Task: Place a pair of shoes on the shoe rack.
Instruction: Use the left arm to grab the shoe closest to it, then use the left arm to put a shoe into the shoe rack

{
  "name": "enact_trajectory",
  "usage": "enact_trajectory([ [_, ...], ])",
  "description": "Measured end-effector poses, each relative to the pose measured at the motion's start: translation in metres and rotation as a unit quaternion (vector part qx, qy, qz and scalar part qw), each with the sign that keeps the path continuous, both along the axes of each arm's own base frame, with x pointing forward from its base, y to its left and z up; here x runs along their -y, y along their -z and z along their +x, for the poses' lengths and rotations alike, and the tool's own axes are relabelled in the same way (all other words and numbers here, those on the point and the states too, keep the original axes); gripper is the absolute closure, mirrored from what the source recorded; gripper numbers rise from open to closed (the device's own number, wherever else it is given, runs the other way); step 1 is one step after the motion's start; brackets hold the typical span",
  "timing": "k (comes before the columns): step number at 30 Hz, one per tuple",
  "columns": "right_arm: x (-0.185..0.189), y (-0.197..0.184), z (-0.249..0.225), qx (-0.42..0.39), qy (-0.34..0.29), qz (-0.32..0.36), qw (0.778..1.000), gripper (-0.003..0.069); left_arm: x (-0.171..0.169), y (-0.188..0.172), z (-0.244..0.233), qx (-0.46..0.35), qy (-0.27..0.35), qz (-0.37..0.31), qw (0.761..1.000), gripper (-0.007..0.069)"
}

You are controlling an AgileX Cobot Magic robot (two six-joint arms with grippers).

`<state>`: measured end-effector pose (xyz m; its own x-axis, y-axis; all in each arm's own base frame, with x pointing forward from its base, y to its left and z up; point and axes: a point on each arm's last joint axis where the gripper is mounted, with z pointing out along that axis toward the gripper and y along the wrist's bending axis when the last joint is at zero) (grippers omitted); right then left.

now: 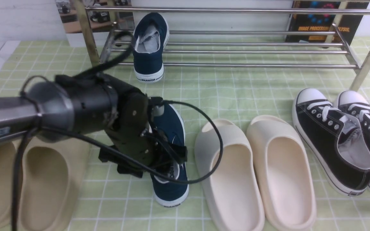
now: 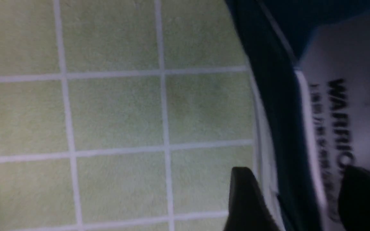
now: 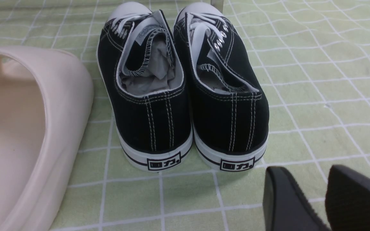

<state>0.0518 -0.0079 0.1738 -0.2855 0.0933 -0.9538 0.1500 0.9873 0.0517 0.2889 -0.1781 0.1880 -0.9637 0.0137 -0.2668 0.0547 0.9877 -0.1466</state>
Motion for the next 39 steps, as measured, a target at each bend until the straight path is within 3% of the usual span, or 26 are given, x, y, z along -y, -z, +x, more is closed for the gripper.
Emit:
enact_trajectory([
  [1,0.000,0.000,0.000,0.000,0.000,0.000,1.000,0.0419,0.001,0.009,0.002,-0.008,0.000,0.004,1.000,0.0307],
  [2,0.000,0.000,0.000,0.000,0.000,0.000,1.000,0.0419,0.002,0.009,0.002,-0.009,-0.003,0.002,1.000,0.0307],
  [4,0.000,0.000,0.000,0.000,0.000,0.000,1.000,0.0419,0.004,0.010,0.004,-0.009,-0.003,0.001,1.000,0.0431],
  [7,0.000,0.000,0.000,0.000,0.000,0.000,1.000,0.0419,0.003,0.009,0.004,-0.014,-0.004,0.004,1.000,0.0529],
  [8,0.000,0.000,0.000,0.000,0.000,0.000,1.000,0.0419,0.002,0.006,0.003,-0.019,-0.005,0.007,1.000,0.0596],
  [10,0.000,0.000,0.000,0.000,0.000,0.000,1.000,0.0419,-0.001,-0.004,-0.001,-0.026,0.006,0.021,0.999,0.0630],
  [13,0.000,0.000,0.000,0.000,0.000,0.000,1.000,0.0419,-0.005,-0.037,-0.008,-0.024,0.020,0.024,0.999,0.0627],
  [16,0.000,0.000,0.000,0.000,0.000,0.000,1.000,0.0419,-0.004,-0.092,-0.005,0.042,0.034,-0.009,0.999,0.0627],
  [21,0.000,0.000,0.000,0.000,0.000,0.000,1.000,0.0419,-0.008,-0.141,0.013,0.110,0.021,-0.049,0.993,0.0627],
  [25,0.000,0.000,0.000,0.000,0.000,0.000,1.000,0.0419,-0.014,-0.140,0.032,0.097,0.012,-0.052,0.994,0.0627],
  [30,0.000,0.000,0.000,0.000,0.000,0.000,1.000,0.0419,-0.011,-0.110,0.065,0.056,0.008,-0.053,0.997,0.0627],
  [39,0.000,0.000,0.000,0.000,0.000,0.000,1.000,0.0419,0.004,-0.107,0.103,0.093,0.005,-0.079,0.992,0.0627],
])
